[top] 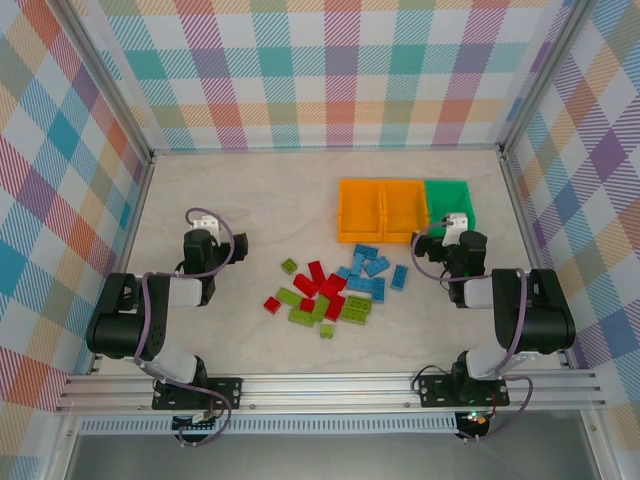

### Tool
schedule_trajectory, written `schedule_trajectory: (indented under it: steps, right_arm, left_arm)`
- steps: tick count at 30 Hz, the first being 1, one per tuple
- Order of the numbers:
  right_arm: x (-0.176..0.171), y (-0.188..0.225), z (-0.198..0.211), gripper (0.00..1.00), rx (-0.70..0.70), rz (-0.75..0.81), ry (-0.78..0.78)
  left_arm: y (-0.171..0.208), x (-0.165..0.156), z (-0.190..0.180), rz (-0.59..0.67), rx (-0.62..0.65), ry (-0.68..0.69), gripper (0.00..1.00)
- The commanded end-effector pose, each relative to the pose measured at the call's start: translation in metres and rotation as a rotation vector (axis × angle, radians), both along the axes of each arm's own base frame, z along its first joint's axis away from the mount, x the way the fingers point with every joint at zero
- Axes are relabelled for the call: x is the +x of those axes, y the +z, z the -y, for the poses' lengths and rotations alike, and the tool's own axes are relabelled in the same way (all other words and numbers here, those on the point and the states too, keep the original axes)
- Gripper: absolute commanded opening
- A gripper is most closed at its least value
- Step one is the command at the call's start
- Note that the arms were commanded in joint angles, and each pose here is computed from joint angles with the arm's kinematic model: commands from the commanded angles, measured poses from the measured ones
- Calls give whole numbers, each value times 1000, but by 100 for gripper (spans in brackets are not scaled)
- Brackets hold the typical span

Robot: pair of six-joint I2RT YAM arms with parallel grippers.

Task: Sort the legos into containers by color

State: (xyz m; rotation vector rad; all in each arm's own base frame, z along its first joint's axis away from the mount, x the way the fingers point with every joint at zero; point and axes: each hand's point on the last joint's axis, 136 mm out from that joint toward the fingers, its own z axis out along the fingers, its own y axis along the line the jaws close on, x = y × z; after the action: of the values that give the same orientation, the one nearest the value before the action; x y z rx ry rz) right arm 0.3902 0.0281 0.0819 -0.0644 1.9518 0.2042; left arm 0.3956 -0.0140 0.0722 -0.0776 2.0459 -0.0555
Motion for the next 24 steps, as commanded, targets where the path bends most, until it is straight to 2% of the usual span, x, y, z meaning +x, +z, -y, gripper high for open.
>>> schedule_trajectory:
  steps: [1, 4, 8, 11, 21, 24]
  right_arm:
    - [5, 13, -5, 100, -3, 45, 41]
    - [0, 15, -16, 100, -6, 68, 110]
    - [1, 15, -14, 100, -5, 67, 94]
    - [3, 14, 24, 99, 2, 63, -142]
    - [-8, 27, 5, 100, -6, 136, -25]
    - [-17, 49, 12, 100, -16, 168, -74]
  left_arm:
    - [8, 6, 1, 31, 5, -12, 100]
    - [8, 6, 1, 30, 4, -13, 100]
    - [8, 6, 1, 32, 4, -12, 100]
    - [8, 6, 1, 31, 2, -13, 100]
    - [8, 6, 1, 32, 4, -12, 100]
    - [8, 6, 1, 32, 4, -13, 100]
